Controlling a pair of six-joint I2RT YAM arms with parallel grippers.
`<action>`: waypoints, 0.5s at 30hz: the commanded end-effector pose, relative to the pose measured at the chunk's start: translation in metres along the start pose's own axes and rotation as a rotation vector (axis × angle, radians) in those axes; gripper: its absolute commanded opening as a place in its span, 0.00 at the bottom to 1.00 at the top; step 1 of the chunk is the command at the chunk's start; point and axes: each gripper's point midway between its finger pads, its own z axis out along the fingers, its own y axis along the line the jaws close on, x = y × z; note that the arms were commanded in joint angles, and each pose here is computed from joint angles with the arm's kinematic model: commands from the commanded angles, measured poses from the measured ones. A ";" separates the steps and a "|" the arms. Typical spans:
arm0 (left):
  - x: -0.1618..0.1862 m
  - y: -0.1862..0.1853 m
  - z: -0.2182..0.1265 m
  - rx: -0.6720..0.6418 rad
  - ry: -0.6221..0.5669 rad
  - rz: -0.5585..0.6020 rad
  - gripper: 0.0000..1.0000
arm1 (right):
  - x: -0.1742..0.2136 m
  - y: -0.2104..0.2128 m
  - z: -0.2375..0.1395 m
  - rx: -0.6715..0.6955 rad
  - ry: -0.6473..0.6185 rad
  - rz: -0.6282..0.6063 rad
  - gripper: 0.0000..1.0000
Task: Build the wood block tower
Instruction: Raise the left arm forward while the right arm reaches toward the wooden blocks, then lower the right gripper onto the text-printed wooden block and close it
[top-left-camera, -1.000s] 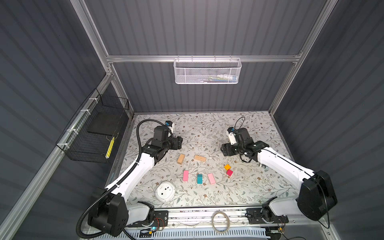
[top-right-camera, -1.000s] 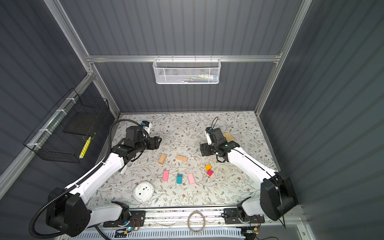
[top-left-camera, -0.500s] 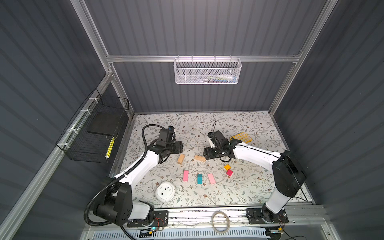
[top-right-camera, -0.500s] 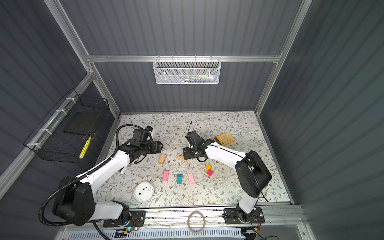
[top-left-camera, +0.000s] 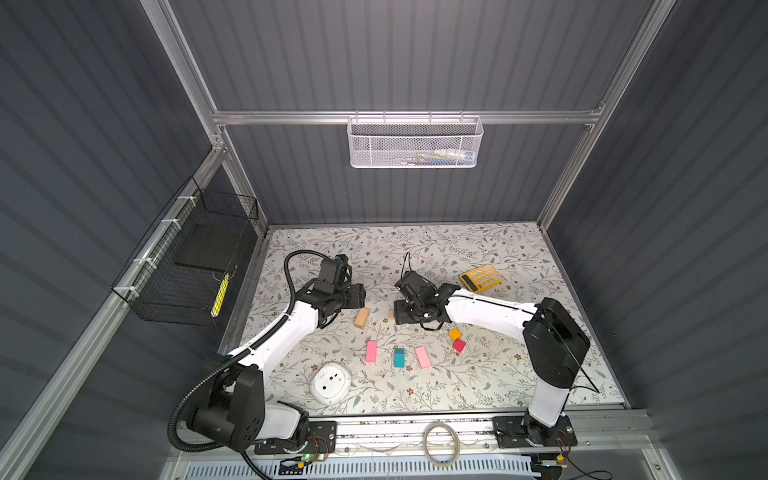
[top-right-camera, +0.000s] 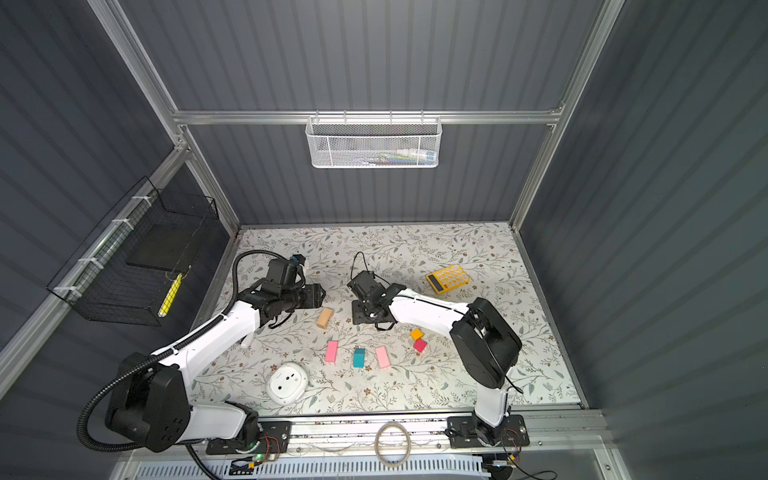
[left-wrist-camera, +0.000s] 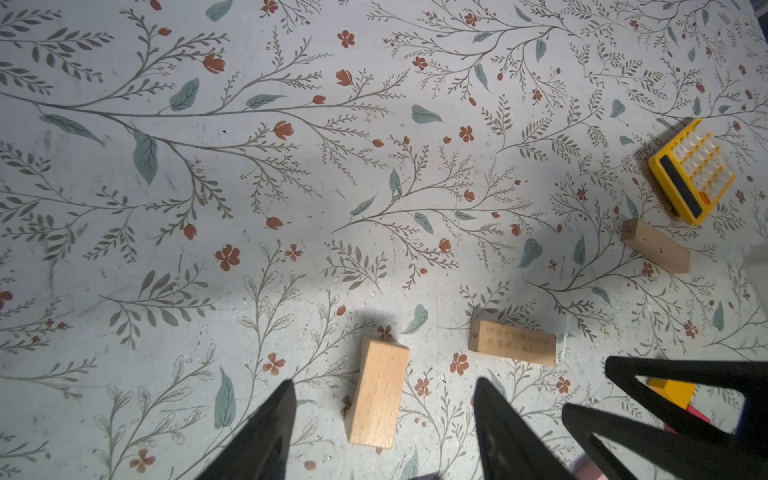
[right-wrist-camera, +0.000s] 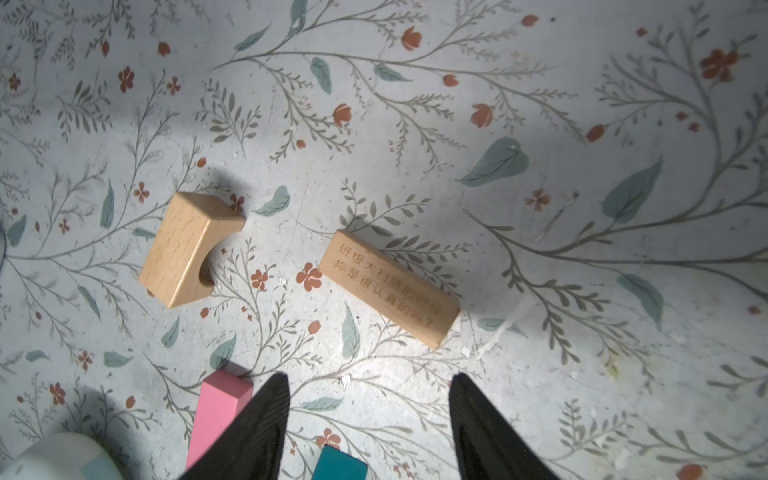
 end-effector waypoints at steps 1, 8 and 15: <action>-0.008 0.001 -0.017 -0.023 -0.035 -0.003 0.68 | -0.001 0.010 0.003 -0.019 0.004 0.044 0.53; -0.011 0.001 -0.026 -0.026 -0.057 -0.007 0.68 | 0.013 0.019 0.025 -0.047 0.078 0.052 0.31; -0.013 0.002 -0.033 -0.033 -0.069 -0.009 0.68 | 0.019 0.016 0.038 -0.030 0.103 0.048 0.24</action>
